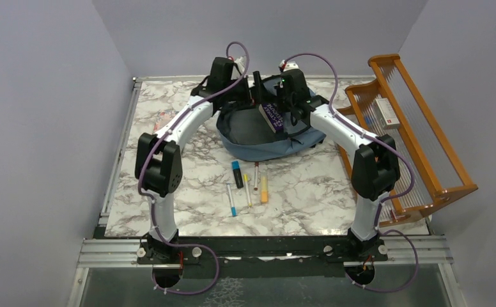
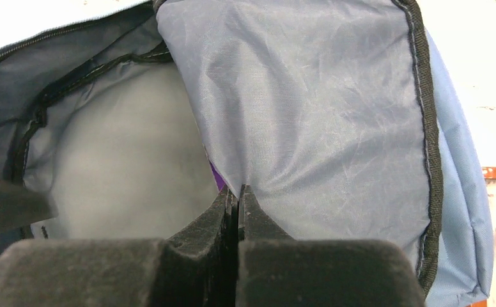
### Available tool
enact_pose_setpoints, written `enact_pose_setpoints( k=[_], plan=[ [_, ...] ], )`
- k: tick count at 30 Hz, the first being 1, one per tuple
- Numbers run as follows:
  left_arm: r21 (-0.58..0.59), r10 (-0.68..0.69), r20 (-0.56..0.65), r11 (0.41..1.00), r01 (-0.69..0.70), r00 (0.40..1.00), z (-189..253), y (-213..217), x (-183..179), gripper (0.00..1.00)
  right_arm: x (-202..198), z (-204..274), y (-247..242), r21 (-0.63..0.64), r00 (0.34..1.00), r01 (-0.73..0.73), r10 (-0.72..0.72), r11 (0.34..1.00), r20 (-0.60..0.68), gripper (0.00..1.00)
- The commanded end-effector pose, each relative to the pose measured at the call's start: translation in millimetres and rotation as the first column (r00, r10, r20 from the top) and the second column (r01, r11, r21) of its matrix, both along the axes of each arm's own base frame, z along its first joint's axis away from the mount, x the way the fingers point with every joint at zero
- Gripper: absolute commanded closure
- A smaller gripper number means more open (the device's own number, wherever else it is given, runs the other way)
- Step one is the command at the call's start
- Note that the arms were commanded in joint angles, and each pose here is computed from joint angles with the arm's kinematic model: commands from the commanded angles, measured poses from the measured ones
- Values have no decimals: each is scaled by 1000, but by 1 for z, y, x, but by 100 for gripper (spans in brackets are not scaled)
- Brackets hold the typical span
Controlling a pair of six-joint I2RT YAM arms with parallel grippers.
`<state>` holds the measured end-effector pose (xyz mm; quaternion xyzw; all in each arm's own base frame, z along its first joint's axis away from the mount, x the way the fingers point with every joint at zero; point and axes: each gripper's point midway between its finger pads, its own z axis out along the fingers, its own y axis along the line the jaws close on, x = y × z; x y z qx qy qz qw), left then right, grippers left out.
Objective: Pack the student bag
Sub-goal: Pick up the book from the center of the board.
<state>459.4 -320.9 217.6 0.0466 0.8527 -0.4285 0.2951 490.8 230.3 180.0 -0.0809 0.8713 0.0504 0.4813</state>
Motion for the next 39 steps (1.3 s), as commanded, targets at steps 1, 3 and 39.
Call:
enact_pose_setpoints(
  k=[1, 3, 39],
  plan=[
    [-78, 61, 121, 996, -51, 991, 46, 55, -3, 1, -3, -8, 15, 14, 994, -108, 109, 994, -28, 94],
    [-80, 140, 116, 988, -131, 983, 43, 93, 0, 1, -6, -12, 18, 13, 989, -141, 141, 990, -37, 91],
    [615, 697, 72, 532, -582, 713, -124, 410, -26, 1, -129, 40, 116, 579, 813, -428, 576, 694, -89, 49]
  ],
)
